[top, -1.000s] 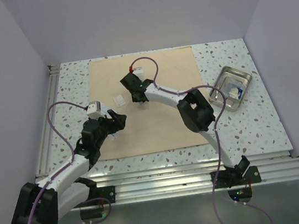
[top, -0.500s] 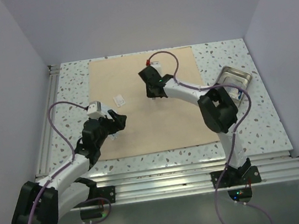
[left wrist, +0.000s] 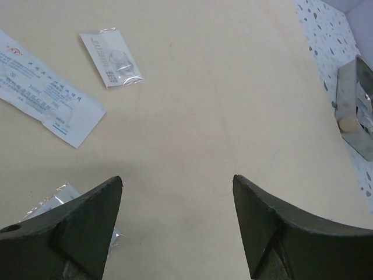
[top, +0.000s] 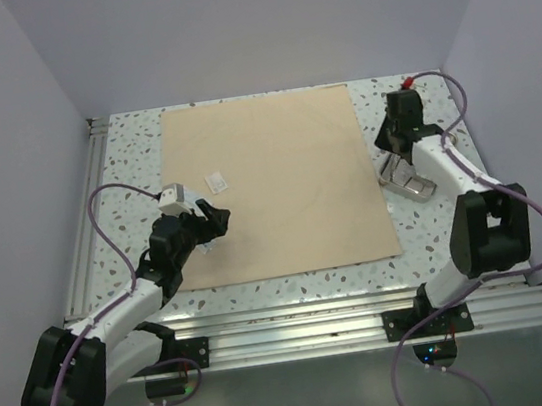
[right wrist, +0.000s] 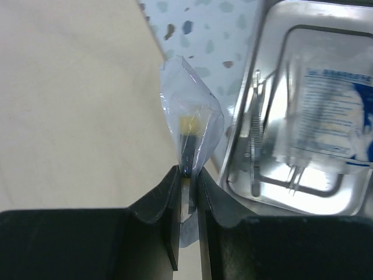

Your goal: Prepare the surgical pack

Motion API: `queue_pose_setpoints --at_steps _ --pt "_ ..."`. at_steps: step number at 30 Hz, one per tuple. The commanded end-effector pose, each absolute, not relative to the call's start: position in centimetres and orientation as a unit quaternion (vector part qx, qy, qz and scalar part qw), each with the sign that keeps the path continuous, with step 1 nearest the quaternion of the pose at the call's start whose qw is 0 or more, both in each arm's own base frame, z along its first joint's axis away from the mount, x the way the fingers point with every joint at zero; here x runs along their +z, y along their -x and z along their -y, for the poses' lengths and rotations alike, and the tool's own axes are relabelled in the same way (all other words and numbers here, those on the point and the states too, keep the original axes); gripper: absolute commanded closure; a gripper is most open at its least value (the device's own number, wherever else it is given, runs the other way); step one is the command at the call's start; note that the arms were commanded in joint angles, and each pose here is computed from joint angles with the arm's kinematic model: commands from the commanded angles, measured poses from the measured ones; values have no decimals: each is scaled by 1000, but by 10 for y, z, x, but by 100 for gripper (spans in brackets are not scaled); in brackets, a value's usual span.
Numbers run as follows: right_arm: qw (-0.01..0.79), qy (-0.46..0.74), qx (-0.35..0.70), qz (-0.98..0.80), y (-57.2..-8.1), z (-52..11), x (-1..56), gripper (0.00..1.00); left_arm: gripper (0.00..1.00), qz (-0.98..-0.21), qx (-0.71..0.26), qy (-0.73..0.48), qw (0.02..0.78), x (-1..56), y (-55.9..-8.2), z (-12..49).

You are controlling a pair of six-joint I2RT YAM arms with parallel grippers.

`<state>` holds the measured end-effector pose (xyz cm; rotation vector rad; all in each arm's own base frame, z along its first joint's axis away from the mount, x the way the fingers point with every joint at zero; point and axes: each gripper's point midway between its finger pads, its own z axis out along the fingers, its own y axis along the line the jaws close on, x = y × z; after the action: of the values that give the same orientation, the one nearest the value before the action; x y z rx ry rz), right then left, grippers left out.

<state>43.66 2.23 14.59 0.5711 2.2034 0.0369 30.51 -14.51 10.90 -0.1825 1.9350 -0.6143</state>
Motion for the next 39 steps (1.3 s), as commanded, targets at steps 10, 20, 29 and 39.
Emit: queue_pose_setpoints --at_steps 10,20,29,39 --pt "387 -296 14 -873 -408 49 105 80 20 -798 -264 63 539 121 -310 149" --pt "395 -275 -2 -877 -409 47 113 36 20 -796 -261 64 542 123 -309 148" --pt "405 -69 60 -910 -415 -104 143 35 20 -798 -256 67 542 121 -310 146" --pt "396 69 116 -908 -420 -274 142 31 20 -802 -251 71 538 118 -312 145"
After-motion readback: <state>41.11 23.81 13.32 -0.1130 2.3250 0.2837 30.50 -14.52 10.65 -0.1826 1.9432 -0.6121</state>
